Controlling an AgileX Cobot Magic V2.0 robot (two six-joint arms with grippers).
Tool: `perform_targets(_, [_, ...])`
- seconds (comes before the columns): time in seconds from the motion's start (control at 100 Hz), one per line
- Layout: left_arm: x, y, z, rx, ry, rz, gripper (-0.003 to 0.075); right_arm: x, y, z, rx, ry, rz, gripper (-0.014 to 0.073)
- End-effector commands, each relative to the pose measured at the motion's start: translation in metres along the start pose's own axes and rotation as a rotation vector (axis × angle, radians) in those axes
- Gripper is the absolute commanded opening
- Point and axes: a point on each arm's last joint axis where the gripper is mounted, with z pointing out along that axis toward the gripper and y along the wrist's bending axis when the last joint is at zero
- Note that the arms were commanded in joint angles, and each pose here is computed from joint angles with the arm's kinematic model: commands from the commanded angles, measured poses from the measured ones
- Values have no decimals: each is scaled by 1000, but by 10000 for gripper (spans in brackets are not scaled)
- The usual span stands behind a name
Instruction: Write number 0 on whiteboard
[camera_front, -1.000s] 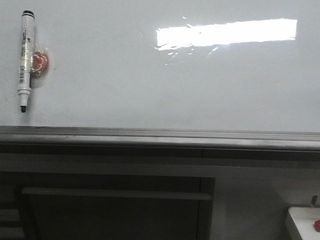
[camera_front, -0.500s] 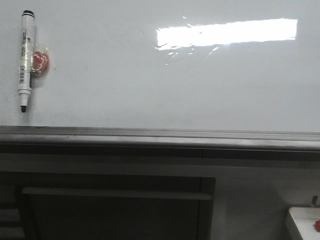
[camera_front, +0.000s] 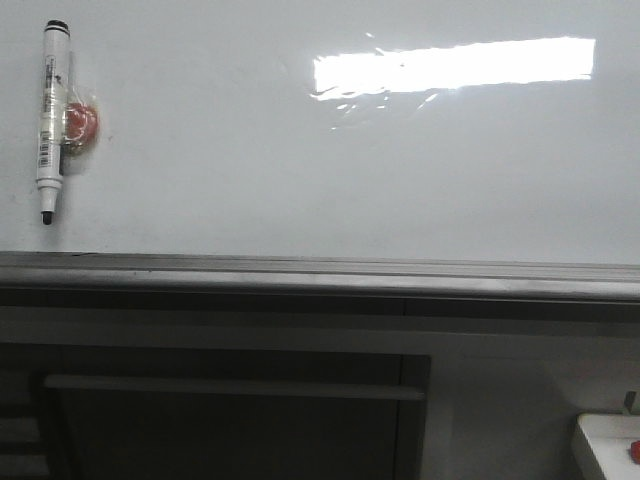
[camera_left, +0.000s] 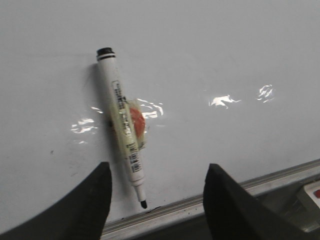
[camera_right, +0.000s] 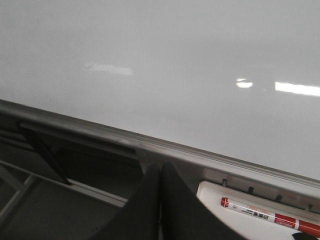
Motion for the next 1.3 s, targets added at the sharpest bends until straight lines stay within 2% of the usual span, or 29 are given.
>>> perform_targets(0.0, [-14, -6, 15, 12, -104, 7, 368, -14, 0, 2, -26, -63, -25, -50])
perform_targets(0.2, [1, -4, 49, -26, -33, -13, 368, -18, 7, 5, -154, -85, -77, -50])
perform_targets(0.33, [6, -2, 63, -61, -47, -20, 368, -22, 9, 7, -201, -112, -92, -50])
perform_targets(0.76, [13, 3, 92, -124, -69, -54, 363, -26, 8, 19, -204, -86, -84, -50])
perform_targets(0.82, [14, 3, 94, -126, -62, -55, 322, -26, 8, 19, -203, -86, -84, -50])
perform_targets(0.99, [20, 2, 94, -115, 1, -60, -18, -30, 7, 19, -186, -134, -78, -50])
perform_targets(1.16, [25, 0, 94, -94, 55, -52, -20, -35, 11, 20, -243, -165, 40, -50])
perform_targets(1.29, [20, -7, 89, -19, 40, 74, -20, -34, 17, 41, -311, 12, 26, -50])
